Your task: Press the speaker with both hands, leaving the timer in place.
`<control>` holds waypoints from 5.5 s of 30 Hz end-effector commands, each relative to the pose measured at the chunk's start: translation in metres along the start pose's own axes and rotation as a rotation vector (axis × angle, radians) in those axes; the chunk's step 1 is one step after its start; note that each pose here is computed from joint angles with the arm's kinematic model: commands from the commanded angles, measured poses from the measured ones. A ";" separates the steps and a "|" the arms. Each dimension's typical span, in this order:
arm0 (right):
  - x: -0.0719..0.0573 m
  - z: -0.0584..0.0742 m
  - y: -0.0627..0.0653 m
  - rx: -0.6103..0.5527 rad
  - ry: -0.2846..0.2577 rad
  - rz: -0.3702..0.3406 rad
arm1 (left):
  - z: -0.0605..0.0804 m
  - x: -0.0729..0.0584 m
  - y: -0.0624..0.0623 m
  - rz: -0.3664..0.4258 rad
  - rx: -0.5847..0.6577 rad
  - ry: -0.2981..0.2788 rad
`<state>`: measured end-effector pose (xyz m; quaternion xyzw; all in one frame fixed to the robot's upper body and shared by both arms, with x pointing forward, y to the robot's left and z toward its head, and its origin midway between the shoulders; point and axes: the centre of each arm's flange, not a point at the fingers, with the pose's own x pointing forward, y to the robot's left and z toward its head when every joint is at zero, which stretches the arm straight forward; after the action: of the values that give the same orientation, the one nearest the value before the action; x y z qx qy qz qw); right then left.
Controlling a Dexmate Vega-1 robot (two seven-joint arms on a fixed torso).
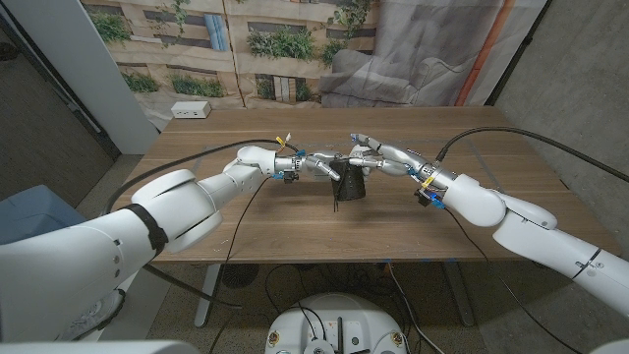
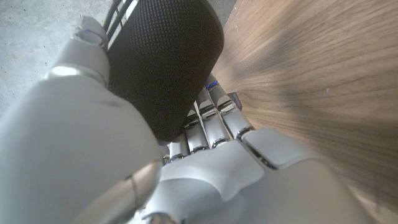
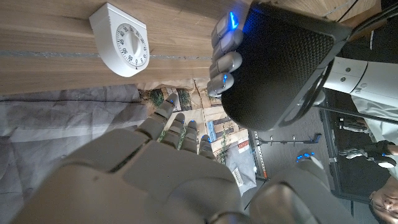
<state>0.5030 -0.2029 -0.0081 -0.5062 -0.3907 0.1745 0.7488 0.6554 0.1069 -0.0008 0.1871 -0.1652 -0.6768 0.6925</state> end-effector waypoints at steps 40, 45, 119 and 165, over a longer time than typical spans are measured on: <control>-0.002 -0.042 -0.029 0.186 0.076 -0.314 | 0.072 -0.034 0.048 0.143 0.285 0.065; -0.003 -0.048 -0.029 0.202 0.080 -0.353 | 0.078 -0.037 0.054 0.161 0.341 0.117; 0.011 -0.119 -0.028 0.735 0.191 -0.532 | 0.009 -0.037 0.024 0.446 0.808 0.197; 0.006 -0.133 -0.023 0.752 0.239 -0.582 | -0.027 -0.039 0.027 0.534 0.774 0.305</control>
<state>0.6089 -0.2873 -0.0060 -0.0843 -0.3394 0.0422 0.9359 0.6872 0.1465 -0.0032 0.4751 -0.3588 -0.3287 0.7331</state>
